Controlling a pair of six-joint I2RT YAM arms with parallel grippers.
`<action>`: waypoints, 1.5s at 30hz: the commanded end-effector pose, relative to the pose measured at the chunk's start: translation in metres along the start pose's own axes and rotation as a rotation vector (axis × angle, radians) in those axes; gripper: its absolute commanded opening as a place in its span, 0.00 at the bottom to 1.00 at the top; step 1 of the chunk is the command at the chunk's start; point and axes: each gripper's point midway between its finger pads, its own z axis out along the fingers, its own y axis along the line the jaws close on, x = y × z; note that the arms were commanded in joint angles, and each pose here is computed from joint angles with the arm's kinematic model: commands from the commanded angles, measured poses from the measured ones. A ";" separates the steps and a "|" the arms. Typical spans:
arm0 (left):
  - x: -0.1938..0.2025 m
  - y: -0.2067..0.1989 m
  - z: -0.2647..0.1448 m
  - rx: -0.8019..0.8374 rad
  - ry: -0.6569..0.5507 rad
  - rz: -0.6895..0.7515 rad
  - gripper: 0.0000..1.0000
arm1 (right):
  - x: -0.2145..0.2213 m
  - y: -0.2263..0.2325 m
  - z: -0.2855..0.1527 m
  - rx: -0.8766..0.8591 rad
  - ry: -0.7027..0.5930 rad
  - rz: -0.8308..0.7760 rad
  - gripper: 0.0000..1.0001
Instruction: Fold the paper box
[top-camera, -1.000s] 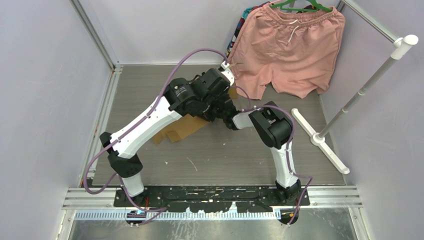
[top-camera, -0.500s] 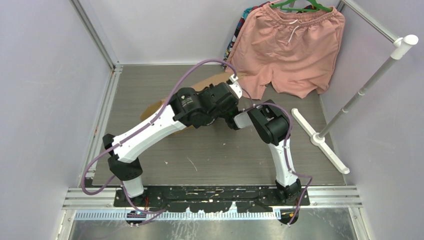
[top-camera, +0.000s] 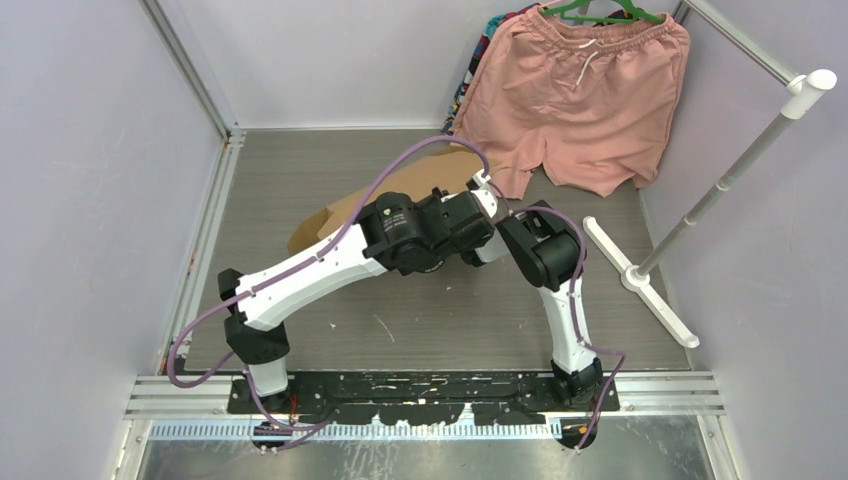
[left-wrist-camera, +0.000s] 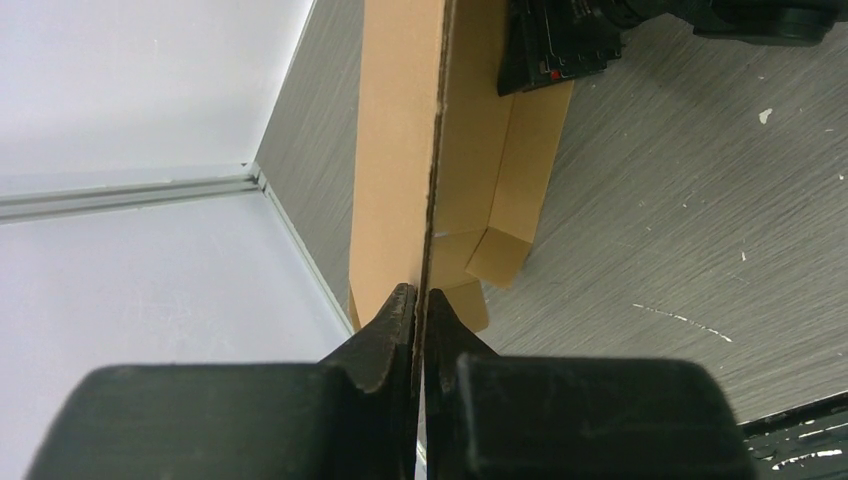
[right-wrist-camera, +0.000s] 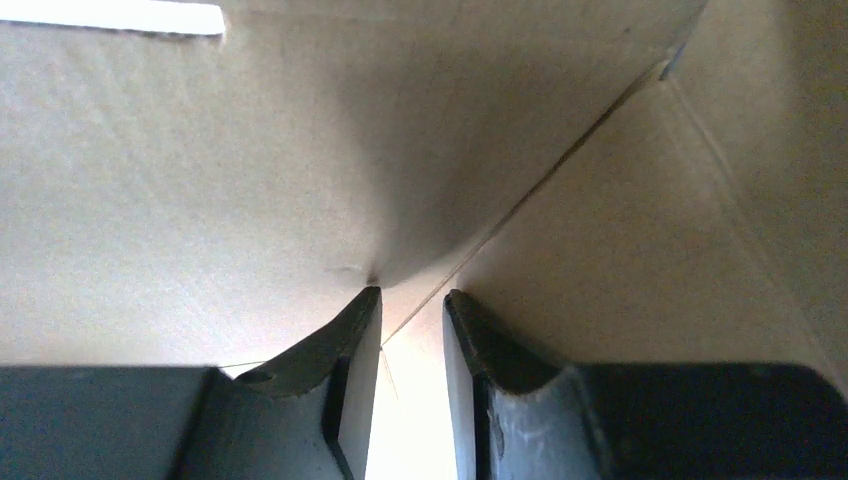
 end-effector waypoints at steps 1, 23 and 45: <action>-0.007 0.001 -0.005 -0.025 -0.022 -0.057 0.05 | 0.003 0.005 -0.015 0.014 0.005 -0.027 0.36; -0.012 0.007 -0.008 -0.093 -0.051 -0.040 0.04 | -0.020 0.027 0.014 -0.026 -0.045 -0.053 0.26; 0.008 -0.010 0.029 -0.024 0.005 -0.077 0.04 | -0.030 0.050 0.001 -0.091 -0.034 -0.062 0.27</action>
